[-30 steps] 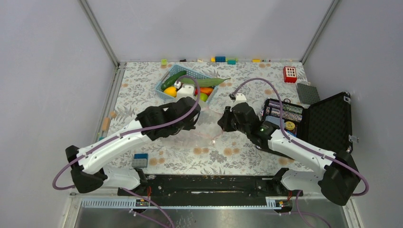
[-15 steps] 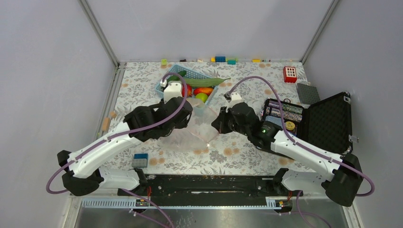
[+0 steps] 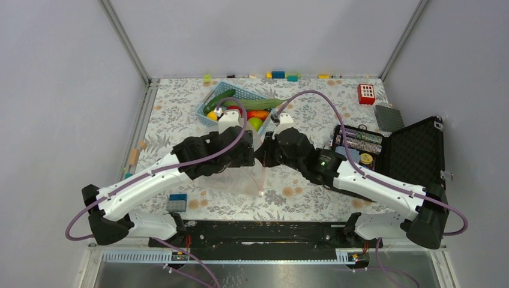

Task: Place the food in the zip-top bag and seal the zipper
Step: Open the zipper of the food storage bag.

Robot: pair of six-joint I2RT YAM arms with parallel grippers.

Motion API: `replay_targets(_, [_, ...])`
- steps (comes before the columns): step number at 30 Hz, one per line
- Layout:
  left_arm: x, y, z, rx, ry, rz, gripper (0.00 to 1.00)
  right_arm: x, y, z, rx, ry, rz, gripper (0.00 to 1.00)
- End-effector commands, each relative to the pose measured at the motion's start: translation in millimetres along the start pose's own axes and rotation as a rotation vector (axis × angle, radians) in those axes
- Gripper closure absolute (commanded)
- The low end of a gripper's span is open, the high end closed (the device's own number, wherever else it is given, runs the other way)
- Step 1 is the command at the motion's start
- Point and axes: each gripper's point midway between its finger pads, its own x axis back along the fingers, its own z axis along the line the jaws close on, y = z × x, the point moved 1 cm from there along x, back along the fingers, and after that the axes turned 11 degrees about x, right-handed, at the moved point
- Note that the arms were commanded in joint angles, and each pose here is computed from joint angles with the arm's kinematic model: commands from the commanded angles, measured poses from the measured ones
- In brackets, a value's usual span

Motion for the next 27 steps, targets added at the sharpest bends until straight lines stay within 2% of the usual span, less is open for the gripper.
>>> replay_targets(1, [-12,-5,-9,0.101,-0.009,0.002,0.3,4,17,4,-0.034,-0.036,-0.055,1.0])
replay_targets(5, [-14,-9,7,0.106,0.084,0.004,0.49,5,14,-4,-0.031,-0.076,-0.056,1.0])
replay_targets(11, [5,-7,50,0.052,0.246,-0.01,0.83,5,8,-24,0.016,-0.168,-0.044,1.0])
replay_targets(12, [11,-1,58,0.046,0.278,-0.031,0.86,4,7,-28,0.028,-0.189,-0.042,1.0])
replay_targets(17, [44,23,85,0.014,0.367,-0.106,0.9,2,0,-47,0.073,-0.262,0.005,1.0])
replay_targets(22, [57,37,83,-0.039,0.331,-0.124,0.95,-4,-11,-68,0.054,-0.302,0.078,1.0])
replay_targets(27, [68,53,75,-0.031,0.274,-0.172,1.0,-13,-20,-85,0.039,-0.298,0.154,1.0])
